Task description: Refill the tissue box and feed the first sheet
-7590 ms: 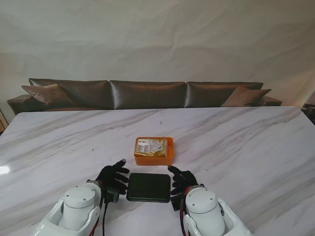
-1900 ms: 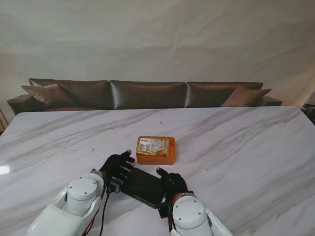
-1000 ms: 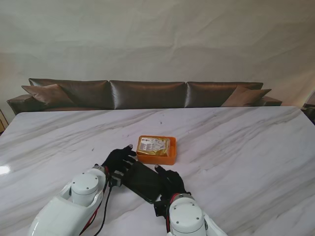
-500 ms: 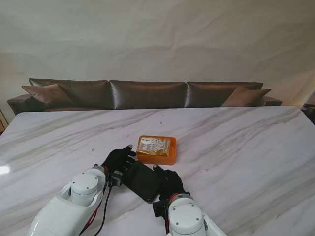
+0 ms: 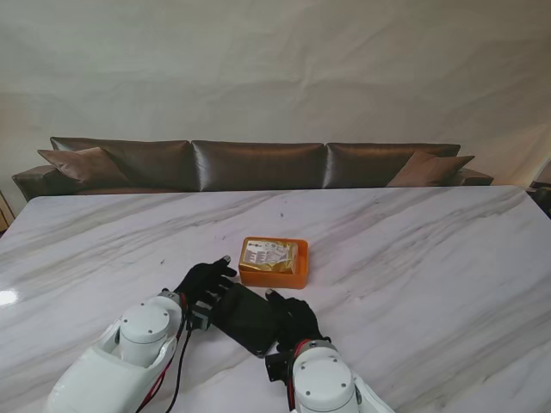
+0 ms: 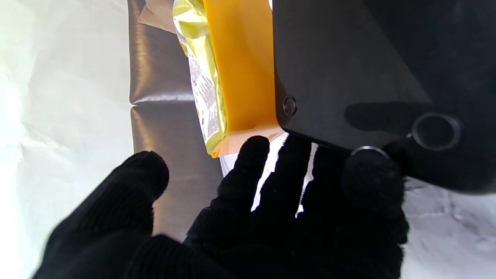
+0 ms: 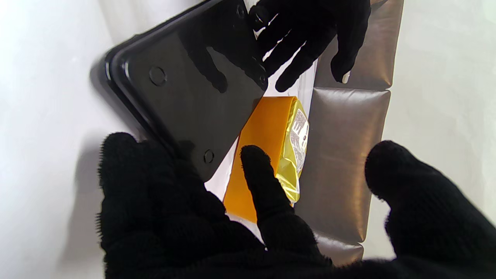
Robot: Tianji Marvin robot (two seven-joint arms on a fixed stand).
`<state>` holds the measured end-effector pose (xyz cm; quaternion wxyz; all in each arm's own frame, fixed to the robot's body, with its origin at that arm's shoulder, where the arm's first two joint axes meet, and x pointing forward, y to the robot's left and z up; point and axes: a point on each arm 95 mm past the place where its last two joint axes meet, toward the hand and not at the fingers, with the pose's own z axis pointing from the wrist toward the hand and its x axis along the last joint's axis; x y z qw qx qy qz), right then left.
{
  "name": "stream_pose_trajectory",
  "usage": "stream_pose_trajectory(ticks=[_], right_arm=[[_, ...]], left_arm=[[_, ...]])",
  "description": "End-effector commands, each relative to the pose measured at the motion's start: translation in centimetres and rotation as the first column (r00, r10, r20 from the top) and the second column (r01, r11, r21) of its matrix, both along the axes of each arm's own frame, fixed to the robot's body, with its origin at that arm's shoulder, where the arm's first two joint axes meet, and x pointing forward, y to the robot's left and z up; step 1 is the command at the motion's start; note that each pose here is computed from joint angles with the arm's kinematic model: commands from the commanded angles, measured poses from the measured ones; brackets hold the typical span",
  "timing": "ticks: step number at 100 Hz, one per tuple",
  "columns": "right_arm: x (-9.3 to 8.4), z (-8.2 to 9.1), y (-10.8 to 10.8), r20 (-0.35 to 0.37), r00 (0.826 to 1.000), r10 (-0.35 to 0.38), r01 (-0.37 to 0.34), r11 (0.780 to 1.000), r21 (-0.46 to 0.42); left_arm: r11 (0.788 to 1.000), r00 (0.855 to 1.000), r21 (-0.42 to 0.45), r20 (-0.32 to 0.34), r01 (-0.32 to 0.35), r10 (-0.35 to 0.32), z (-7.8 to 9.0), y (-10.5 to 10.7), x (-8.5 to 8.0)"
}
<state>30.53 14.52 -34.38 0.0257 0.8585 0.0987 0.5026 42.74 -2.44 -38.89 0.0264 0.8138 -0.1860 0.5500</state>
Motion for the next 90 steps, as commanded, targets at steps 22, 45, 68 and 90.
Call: stream_pose_trajectory(ticks=[22, 45, 68, 90], right_arm=[[0.1, 1.6, 1.3, 0.040, 0.998, 0.038, -0.040, 0.998, 0.057], [0.1, 1.8, 1.2, 0.045, 0.998, 0.038, -0.041, 0.998, 0.056], [0.1, 1.9, 1.1, 0.043, 0.998, 0.040, -0.043, 0.998, 0.054], [-0.1, 2.0, 1.1, 0.041, 0.998, 0.041, -0.044, 0.997, 0.056]], left_arm=[[0.998, 0.996, -0.005, -0.061, 0.061, -0.061, -1.1, -1.7, -2.0], [0.997, 0.996, 0.006, -0.026, 0.081, -0.081, 2.1, -2.7, -3.3], [0.997, 0.997, 0.020, -0.011, 0.080, -0.080, 4.3, -3.3, -4.6], [0.996, 0.997, 0.028, 0.001, 0.079, -0.079, 5.2, -3.4, -4.9]])
